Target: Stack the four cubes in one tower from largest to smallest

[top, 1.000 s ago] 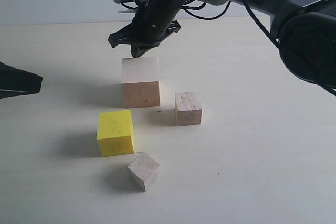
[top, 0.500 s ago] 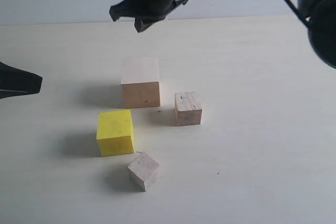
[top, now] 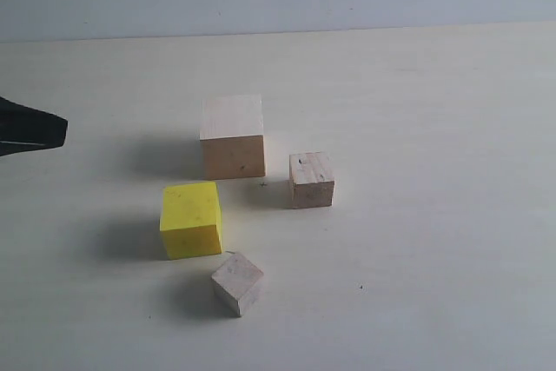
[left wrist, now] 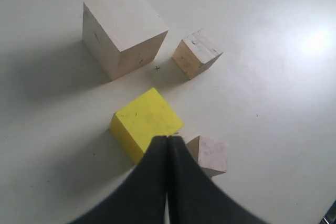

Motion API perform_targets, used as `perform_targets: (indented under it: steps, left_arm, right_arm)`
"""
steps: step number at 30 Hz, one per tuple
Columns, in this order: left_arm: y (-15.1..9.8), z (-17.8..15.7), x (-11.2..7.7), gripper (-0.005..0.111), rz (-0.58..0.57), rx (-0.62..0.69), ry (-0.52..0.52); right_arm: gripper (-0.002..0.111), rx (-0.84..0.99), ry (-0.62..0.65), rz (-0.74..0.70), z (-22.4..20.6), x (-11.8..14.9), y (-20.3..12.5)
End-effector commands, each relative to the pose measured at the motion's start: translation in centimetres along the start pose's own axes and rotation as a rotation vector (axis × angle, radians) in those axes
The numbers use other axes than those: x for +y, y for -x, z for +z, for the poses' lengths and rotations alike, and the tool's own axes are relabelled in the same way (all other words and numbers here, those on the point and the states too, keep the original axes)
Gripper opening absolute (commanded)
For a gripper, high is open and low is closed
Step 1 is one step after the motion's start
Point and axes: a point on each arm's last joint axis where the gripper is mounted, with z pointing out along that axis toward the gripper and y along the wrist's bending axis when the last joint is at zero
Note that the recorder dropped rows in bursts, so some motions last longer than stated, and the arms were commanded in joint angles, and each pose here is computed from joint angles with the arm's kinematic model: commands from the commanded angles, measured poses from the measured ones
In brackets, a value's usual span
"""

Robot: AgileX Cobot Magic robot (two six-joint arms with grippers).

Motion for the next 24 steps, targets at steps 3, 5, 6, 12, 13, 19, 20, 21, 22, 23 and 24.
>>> perform_targets:
  steps: [3, 5, 6, 12, 13, 19, 20, 21, 22, 23, 24]
  left_arm:
    - [0.4, 0.1, 0.3, 0.000, -0.010, -0.051, 0.034]
    - [0.7, 0.1, 0.3, 0.000, -0.008, -0.076, 0.039]
    - [0.7, 0.1, 0.3, 0.000, 0.005, -0.079, 0.036]
    - [0.4, 1.2, 0.5, 0.000, 0.056, 0.004, -0.033]
    - [0.5, 1.5, 0.5, 0.000, 0.067, 0.029, -0.059]
    - [2.1, 3.0, 0.1, 0.001, 0.173, 0.153, -0.161]
    - [2.3, 3.5, -0.2, 0.003, 0.218, 0.181, -0.167]
    - [2.4, 4.0, -0.6, 0.006, 0.263, 0.209, -0.177]
    - [2.5, 4.5, -1.0, 0.010, 0.315, 0.243, -0.182]
    - [2.6, 5.0, -1.5, 0.015, 0.365, 0.276, -0.189]
    - [2.7, 5.5, -1.8, 0.022, 0.405, 0.302, -0.195]
  right_arm:
    - [0.000, -0.197, -0.016, 0.023, -7.3, -0.1, -2.6]
    - [0.000, -0.189, -0.015, 0.023, -8.9, -0.1, -3.8]
    - [0.000, -0.180, -0.014, 0.023, -9.7, -0.1, -4.5]
    - [0.000, -0.005, -0.005, -0.019, -13.3, 0.0, -8.9]
    - [0.000, 0.019, -0.003, -0.035, -13.7, 0.0, -9.5]
    - [0.000, 0.038, 0.006, -0.048, -16.5, 0.1, -11.7]
    - [0.000, 0.030, 0.008, -0.050, -17.0, 0.2, -11.9]
    - [0.000, 0.023, 0.011, -0.052, -17.5, 0.2, -11.9]
    - [0.000, 0.021, 0.013, -0.054, -17.9, 0.3, -11.9]
    - [0.000, 0.014, 0.015, -0.056, -18.4, 0.3, -11.9]
    - [0.000, 0.011, 0.018, -0.057, -18.8, 0.4, -12.0]
